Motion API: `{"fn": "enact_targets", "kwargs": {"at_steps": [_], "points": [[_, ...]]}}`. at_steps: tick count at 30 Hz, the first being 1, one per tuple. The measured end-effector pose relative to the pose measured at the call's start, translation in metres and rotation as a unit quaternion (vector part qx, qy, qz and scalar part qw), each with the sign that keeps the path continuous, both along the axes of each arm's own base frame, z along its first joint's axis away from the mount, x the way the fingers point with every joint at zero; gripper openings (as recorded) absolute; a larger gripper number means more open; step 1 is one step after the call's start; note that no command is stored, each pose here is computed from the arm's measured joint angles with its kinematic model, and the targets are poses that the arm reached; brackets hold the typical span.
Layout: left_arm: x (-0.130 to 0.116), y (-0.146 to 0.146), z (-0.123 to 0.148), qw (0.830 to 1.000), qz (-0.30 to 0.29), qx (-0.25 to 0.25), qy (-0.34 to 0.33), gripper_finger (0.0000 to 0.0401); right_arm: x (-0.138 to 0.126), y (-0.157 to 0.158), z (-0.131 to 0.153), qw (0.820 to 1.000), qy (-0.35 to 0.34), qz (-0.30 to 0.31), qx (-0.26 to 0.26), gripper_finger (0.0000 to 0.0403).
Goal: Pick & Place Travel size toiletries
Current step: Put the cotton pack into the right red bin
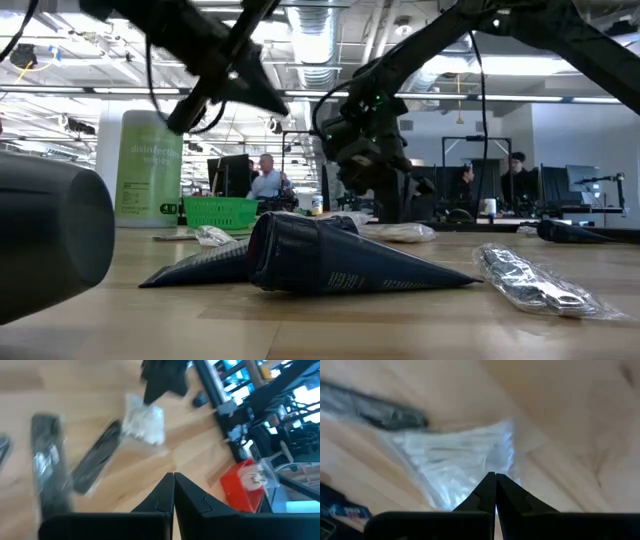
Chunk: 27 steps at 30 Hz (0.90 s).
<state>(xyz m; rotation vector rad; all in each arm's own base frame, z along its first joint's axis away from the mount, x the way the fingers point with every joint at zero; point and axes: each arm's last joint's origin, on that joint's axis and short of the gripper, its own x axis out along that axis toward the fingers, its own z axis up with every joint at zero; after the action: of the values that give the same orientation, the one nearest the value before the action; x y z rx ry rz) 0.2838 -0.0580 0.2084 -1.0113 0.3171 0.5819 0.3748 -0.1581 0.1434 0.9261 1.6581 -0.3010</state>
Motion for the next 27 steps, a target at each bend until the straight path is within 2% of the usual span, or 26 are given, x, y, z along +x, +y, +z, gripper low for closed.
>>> {"fn": "enact_targets", "kwargs": {"at_steps": [6,10,16,20,23,27], "points": [[-0.003,-0.007,-0.006,0.998,-0.008,-0.029,-0.058,0.0001,-0.007,-0.007,0.027,0.999,-0.037,-0.013,-0.010,0.0000],[0.000,-0.009,0.001,0.995,-0.018,-0.028,-0.092,0.0002,-0.013,-0.005,0.050,0.997,-0.053,0.017,-0.052,0.0000],[0.001,-0.009,0.003,0.994,-0.023,-0.028,-0.102,0.0002,-0.019,0.007,0.086,0.986,-0.117,0.090,-0.073,0.0000],[0.001,-0.011,0.003,0.994,-0.032,-0.033,-0.101,0.0002,-0.021,0.019,0.104,0.980,-0.145,0.108,-0.084,0.0000],[0.001,-0.012,0.003,0.994,-0.034,-0.036,-0.102,0.0002,-0.022,0.025,0.107,0.975,-0.169,0.109,-0.098,0.0000],[0.000,-0.017,0.004,0.993,-0.035,-0.038,-0.110,0.0002,-0.035,0.038,0.096,0.969,-0.200,0.084,-0.116,0.0000]]}}
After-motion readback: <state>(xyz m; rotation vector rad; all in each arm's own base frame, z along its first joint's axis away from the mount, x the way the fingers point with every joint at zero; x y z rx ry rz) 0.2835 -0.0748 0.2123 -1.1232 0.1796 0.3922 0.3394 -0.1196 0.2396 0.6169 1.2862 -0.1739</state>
